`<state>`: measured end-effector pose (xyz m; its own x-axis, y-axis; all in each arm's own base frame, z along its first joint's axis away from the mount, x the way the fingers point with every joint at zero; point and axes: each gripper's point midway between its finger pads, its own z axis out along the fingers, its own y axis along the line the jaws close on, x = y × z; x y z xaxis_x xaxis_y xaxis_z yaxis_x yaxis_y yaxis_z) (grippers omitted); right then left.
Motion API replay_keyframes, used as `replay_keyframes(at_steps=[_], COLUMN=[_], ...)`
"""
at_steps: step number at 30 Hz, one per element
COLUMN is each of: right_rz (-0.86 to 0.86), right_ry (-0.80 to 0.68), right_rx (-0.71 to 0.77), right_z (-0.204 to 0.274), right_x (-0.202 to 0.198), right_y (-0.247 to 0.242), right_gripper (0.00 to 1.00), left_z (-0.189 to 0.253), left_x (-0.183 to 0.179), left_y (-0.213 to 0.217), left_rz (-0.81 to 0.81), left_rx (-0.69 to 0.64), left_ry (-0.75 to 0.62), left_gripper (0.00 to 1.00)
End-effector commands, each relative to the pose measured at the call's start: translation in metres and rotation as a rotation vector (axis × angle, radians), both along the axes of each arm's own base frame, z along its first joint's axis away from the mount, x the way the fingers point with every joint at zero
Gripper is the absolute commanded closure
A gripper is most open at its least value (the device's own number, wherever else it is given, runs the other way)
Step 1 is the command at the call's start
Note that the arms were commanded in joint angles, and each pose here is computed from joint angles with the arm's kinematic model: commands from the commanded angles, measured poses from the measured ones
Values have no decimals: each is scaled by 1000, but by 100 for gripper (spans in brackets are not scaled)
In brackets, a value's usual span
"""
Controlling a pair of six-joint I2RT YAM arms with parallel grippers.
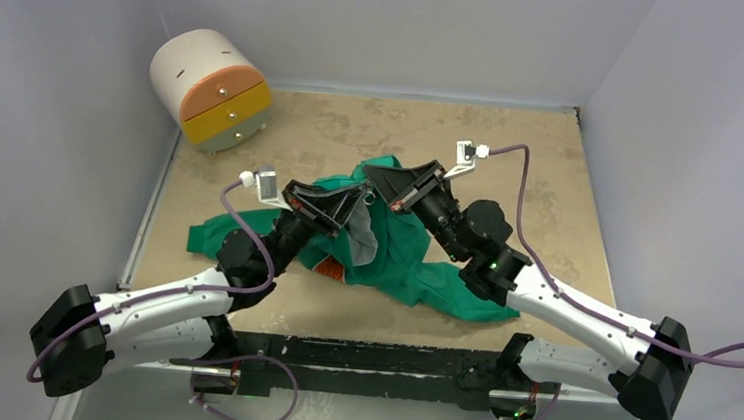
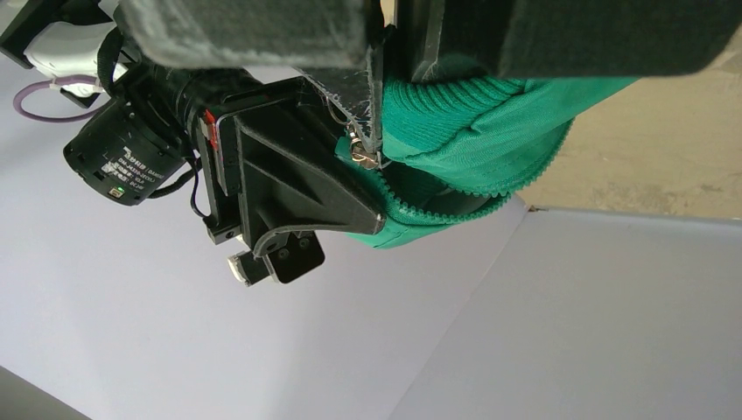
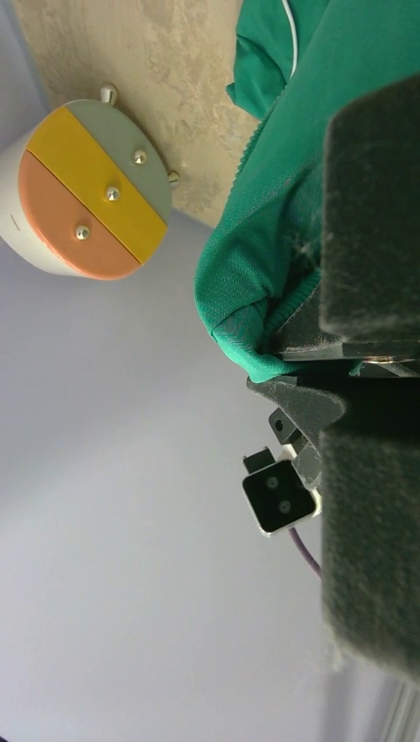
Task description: Zip up the jacket
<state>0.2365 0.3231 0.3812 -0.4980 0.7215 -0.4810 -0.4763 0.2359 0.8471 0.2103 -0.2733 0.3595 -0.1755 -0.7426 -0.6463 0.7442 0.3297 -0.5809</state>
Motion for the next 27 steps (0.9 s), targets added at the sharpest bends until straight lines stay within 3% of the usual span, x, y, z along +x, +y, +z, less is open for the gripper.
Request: replay_keyframes(at_steps=[1, 11, 27], right_rz=[-46, -93, -85], right_ry=[-72, -57, -5], right_rx=[112, 76, 61], right_z=[50, 44, 21], right_x=[-2, 11, -3], right_y=[-10, -6, -24], right_gripper=[100, 100, 100], left_z=[25, 20, 25], left_x=[-30, -48, -52], left_y=[-15, -25, -14], left_rz=[-146, -212, -203], left_rx=[-30, -18, -23], left_ry=[-78, -85, -70], left_gripper=[100, 100, 100])
